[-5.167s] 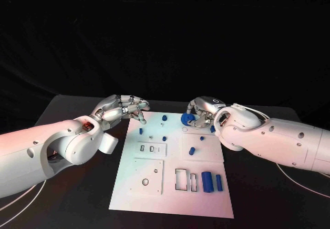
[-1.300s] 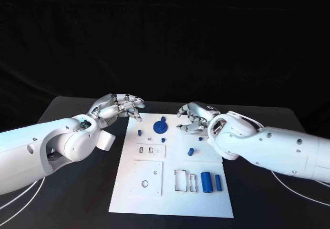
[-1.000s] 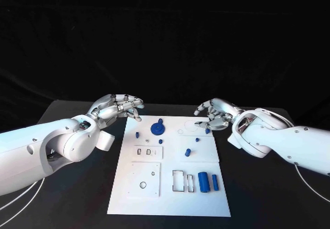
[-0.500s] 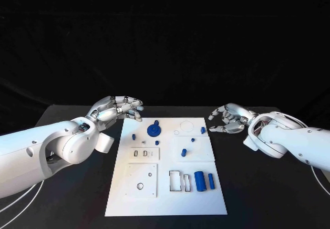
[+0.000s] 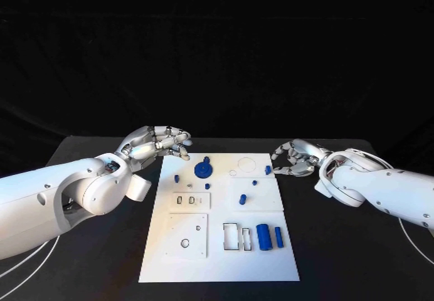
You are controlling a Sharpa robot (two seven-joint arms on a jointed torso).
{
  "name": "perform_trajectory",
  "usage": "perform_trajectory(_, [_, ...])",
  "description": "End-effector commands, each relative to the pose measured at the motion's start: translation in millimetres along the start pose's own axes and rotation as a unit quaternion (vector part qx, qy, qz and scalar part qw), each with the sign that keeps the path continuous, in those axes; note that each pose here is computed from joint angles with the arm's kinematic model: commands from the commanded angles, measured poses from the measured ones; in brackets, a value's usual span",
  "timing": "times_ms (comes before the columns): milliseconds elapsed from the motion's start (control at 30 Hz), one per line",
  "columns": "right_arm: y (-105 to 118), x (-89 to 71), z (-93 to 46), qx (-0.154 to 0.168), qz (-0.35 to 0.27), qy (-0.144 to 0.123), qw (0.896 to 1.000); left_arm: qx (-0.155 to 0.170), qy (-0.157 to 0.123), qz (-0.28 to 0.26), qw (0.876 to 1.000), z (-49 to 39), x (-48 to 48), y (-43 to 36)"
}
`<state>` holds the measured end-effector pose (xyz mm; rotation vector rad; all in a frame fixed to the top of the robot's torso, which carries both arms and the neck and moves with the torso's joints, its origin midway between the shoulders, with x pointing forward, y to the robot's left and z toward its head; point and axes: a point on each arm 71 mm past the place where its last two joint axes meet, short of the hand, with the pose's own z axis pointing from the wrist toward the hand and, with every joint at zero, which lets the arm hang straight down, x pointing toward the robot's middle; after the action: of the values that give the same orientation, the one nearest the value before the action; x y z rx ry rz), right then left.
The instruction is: Assemble the parts on the task board
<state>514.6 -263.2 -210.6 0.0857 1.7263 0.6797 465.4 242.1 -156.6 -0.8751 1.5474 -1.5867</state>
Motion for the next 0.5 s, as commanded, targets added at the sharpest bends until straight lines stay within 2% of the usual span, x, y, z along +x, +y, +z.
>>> perform_trajectory(33, [-0.3,4.2,1.9,0.003,-0.003,0.005,1.0,0.009,0.014,-0.001,1.0,0.0,3.0,-1.7])
perform_trajectory(267, [2.0,11.4,4.4,0.003,0.001,0.018,1.0,0.007,0.012,-0.001,1.0,-0.8,2.2,-1.6])
perform_trajectory(500, [3.5,13.4,6.2,0.003,-0.001,0.021,1.0,0.006,0.012,-0.001,1.0,-1.1,2.0,-1.6])
